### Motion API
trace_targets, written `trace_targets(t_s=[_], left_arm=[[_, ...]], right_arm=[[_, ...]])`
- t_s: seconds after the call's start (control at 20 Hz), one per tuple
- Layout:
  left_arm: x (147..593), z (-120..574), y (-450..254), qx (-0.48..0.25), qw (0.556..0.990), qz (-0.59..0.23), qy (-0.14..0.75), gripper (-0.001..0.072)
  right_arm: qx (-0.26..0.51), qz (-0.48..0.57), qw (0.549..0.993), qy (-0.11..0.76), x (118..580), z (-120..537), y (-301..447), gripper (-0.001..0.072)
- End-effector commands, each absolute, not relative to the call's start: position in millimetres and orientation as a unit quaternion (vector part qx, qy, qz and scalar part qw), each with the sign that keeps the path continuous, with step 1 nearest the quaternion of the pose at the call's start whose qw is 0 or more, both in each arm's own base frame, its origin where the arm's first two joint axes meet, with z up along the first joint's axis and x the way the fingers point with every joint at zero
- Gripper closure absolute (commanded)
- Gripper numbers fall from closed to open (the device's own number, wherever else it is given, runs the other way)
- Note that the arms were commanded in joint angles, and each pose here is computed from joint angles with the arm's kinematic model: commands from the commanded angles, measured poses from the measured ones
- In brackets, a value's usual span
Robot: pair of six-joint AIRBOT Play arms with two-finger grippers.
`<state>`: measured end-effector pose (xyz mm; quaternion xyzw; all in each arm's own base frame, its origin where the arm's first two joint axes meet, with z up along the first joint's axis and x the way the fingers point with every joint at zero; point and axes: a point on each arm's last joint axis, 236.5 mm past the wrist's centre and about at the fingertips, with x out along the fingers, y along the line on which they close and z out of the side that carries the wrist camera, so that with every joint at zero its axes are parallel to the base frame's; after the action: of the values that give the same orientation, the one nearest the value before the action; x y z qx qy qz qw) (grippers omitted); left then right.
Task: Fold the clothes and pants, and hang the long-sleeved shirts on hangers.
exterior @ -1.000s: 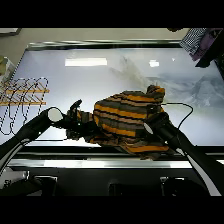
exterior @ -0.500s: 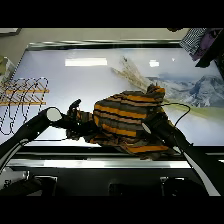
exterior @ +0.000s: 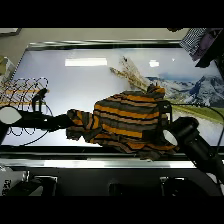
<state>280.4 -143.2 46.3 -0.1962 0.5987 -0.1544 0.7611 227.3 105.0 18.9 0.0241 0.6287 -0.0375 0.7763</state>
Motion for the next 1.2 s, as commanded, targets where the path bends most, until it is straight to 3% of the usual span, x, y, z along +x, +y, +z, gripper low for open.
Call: trace_targets(t_s=[0.0, 0.2, 0.4, 0.6, 0.75, 0.95, 1.15], left_arm=[[275.5, 56.5, -97.8, -0.15, 0.787, -0.137, 0.582, 0.0171], [283.3, 70.8, -49.0, -0.221, 0.785, -0.042, 0.577, 0.0148], [301.8, 97.6, 55.6, -0.256, 0.821, 0.064, 0.507, 0.0148], [290.9, 59.6, 116.1, -0.164, 0.819, 0.042, 0.548, 0.0148], [302.8, 38.4, 156.2, -0.158, 0.826, 0.069, 0.537, 0.0149], [320.0, 6.2, 174.6, -0.048, 0.836, 0.004, 0.547, 0.0149], [328.5, -29.7, 182.9, -0.045, 0.824, -0.011, 0.564, 0.015]], right_arm=[[0.045, -0.01, 0.784, 0.619, 220.3, 33.3, 112.8, 0.0691], [0.057, 0.0, 0.786, 0.616, 222.0, 34.1, 119.9, 0.069], [0.059, 0.002, 0.785, 0.617, 221.3, 34.1, 121.3, 0.069], [0.059, 0.002, 0.785, 0.616, 221.7, 34.2, 121.5, 0.0689], [0.058, 0.001, 0.783, 0.62, 219.7, 33.6, 120.4, 0.0689], [0.054, -0.004, 0.778, 0.626, 215.9, 32.4, 117.8, 0.0689], [0.054, -0.004, 0.778, 0.626, 215.8, 32.4, 117.7, 0.0689]])
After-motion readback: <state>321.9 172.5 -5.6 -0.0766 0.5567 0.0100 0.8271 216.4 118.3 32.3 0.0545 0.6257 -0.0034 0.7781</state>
